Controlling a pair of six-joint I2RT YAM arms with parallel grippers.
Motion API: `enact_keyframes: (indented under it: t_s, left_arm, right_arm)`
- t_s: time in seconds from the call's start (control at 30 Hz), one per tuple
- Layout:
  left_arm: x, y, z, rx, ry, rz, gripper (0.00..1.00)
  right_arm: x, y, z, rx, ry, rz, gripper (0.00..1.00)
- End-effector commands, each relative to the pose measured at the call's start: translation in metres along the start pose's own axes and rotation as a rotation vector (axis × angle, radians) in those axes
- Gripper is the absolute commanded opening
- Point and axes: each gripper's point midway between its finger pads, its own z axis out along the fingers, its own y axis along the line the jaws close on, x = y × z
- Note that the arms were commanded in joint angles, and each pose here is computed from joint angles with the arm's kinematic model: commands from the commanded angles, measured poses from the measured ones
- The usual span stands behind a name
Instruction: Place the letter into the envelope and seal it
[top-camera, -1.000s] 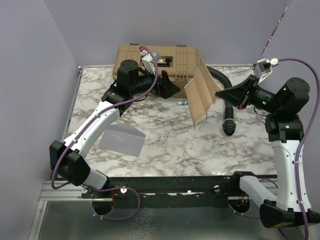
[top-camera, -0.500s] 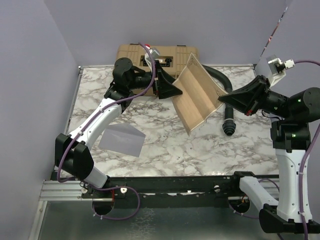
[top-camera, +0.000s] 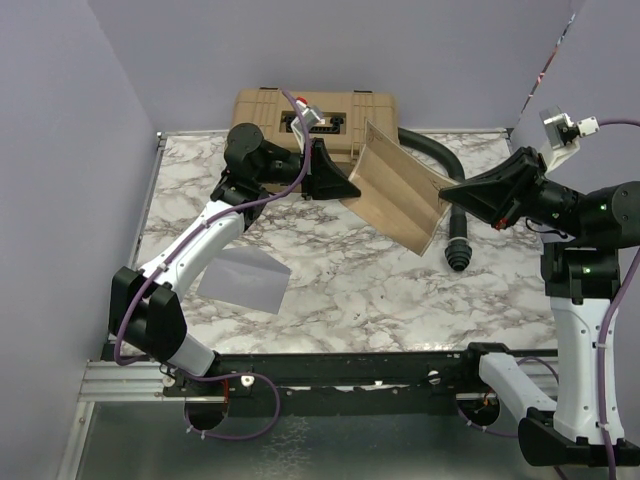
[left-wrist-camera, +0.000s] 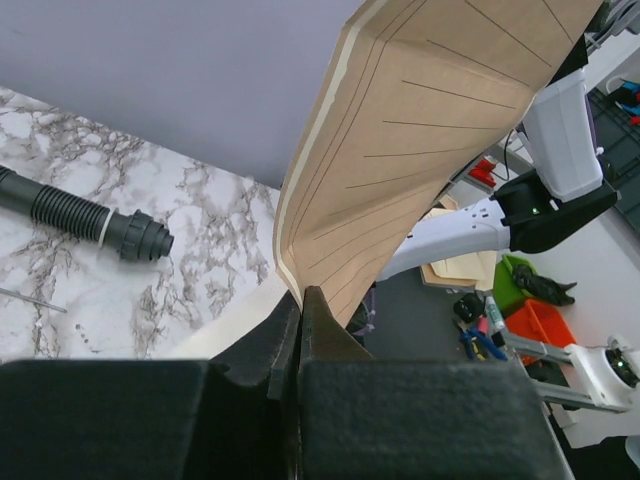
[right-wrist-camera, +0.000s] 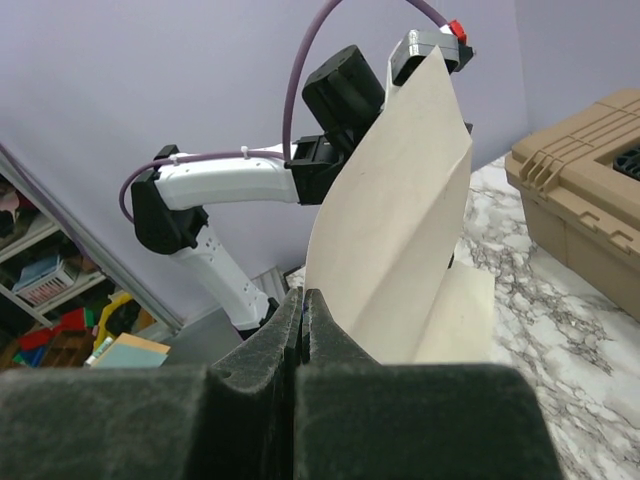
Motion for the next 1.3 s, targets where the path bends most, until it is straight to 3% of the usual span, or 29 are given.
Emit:
enact_keyframes:
  t_s: [0.0,0.13,0.3,0.33,0.43,0.47,0.53,0.7,0.87,1.1,1.27]
  left_arm:
    - [-0.005,-0.010,-0.003,0.008,-0.019,0.055,0.00]
    - [-0.019,0.009,-0.008,-0.084,-0.099,0.041,0.00]
    - [-0.030,0.010,-0.012,-0.090,-0.149,0.033,0.00]
    - [-0.031,0.010,-0.013,-0.090,-0.148,0.037,0.00]
    - [-0.032,0.013,-0.016,-0.096,-0.150,0.038,0.00]
    - [-0.033,0.015,-0.017,-0.099,-0.152,0.038,0.00]
    - [-0.036,0.016,-0.018,-0.106,-0.161,0.042,0.00]
    - [-0.045,0.019,-0.019,-0.127,-0.188,0.056,0.00]
    - [-0.040,0.020,-0.019,-0.133,-0.185,0.060,0.00]
    - [-0.020,0.005,-0.010,-0.066,-0.121,0.046,0.00]
    - [-0.011,-0.003,-0.011,-0.048,-0.100,0.017,0.00]
  right_arm:
    - [-0.001,-0.002,0.000,-0.004,-0.002,-0.020,0.01]
    - [0.011,-0.004,-0.002,-0.018,0.039,-0.024,0.01]
    - [0.050,-0.002,-0.013,-0.090,0.182,-0.074,0.01]
    - [0.055,-0.001,-0.015,-0.100,0.198,-0.084,0.09]
    - [0.054,-0.005,-0.017,-0.041,0.196,-0.115,0.72]
    - [0.051,-0.004,-0.016,-0.035,0.188,-0.125,0.85]
    - [0.043,-0.005,-0.014,-0.019,0.166,-0.148,0.94]
    - [0.025,-0.025,-0.007,0.066,0.109,-0.115,0.96]
    - [0.017,-0.091,0.000,0.282,0.013,0.058,0.89]
    - [0.046,-0.107,0.016,0.146,0.081,0.082,0.95]
    - [0.084,-0.098,0.033,-0.006,0.208,0.127,0.95]
